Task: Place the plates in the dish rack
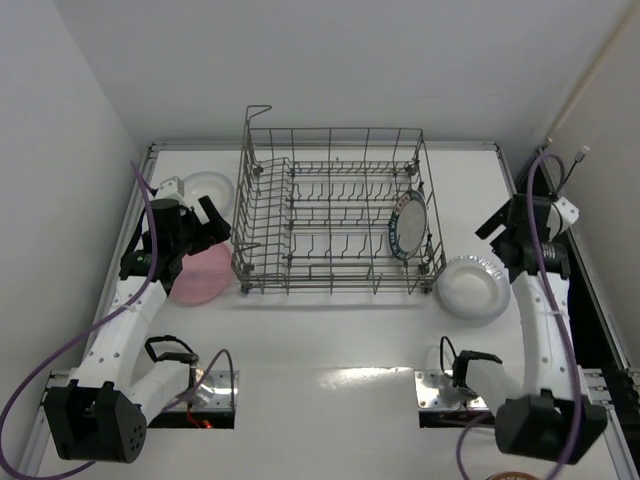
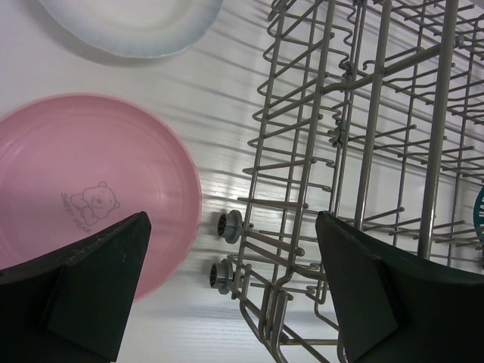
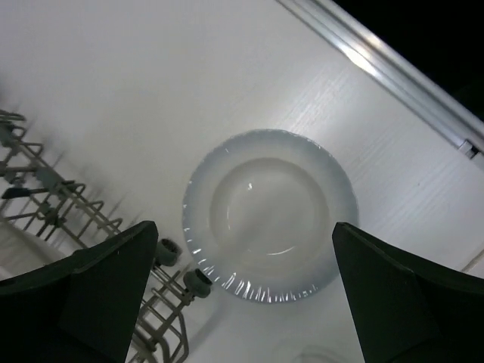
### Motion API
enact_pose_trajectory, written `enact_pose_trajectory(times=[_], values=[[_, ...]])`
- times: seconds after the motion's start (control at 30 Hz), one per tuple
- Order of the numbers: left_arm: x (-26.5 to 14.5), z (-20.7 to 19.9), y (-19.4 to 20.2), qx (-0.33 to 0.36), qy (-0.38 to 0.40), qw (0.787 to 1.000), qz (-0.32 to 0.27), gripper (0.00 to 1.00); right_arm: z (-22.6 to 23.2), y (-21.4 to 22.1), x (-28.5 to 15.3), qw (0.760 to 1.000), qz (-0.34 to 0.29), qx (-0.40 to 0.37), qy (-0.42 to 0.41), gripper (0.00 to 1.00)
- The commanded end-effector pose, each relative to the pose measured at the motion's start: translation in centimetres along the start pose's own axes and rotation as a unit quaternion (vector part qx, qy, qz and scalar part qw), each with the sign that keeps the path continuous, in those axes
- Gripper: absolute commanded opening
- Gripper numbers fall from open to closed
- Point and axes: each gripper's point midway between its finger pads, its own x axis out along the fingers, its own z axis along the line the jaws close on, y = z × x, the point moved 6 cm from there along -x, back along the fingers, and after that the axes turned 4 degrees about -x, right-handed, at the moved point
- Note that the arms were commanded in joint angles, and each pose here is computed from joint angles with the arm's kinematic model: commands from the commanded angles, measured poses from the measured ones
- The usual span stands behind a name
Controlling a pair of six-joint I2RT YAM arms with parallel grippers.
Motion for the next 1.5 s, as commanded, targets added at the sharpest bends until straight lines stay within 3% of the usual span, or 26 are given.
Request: enact_pose_trajectory(times=[0.0,0.07,0.4,0.77,1.13,1.47], values=[[-0.7,-1.5,-0.8,0.007,0.041,0.999,-0.006,0.89,0.6,1.0,2.6,0.993,0.077,0.034,-0.087,1.0],[-1.0,-1.6,-0.9,0.007,0.043,0.999,-0.01,0.89,-0.5,3.0,4.4,0.988,0.128,0.05,-0.075,1.0],[-0.8,-1.6,-0.7,0.007,0.047,0.999,-0.003,0.89,-4.5,10.2,6.2,0.966,0.214,0.135,-0.05,0.95],[-0.8,-1.6,-0.7,0.007,0.047,0.999,-0.003,0.89,-5.4,14.1,6.7,0.936,0.295,0.181,-0.065,0.94],[-0.4,-1.5,-0.5,0.006,0.042,0.999,0.005,0.89,-5.2,15.7,8.3,0.917,0.323,0.222,-0.081,0.91],[-0.3,-1.4,-0.6,0.006,0.038,0.999,0.002,0.89,-4.0,13.9,9.7,0.9,0.343,0.239,-0.122,0.9]])
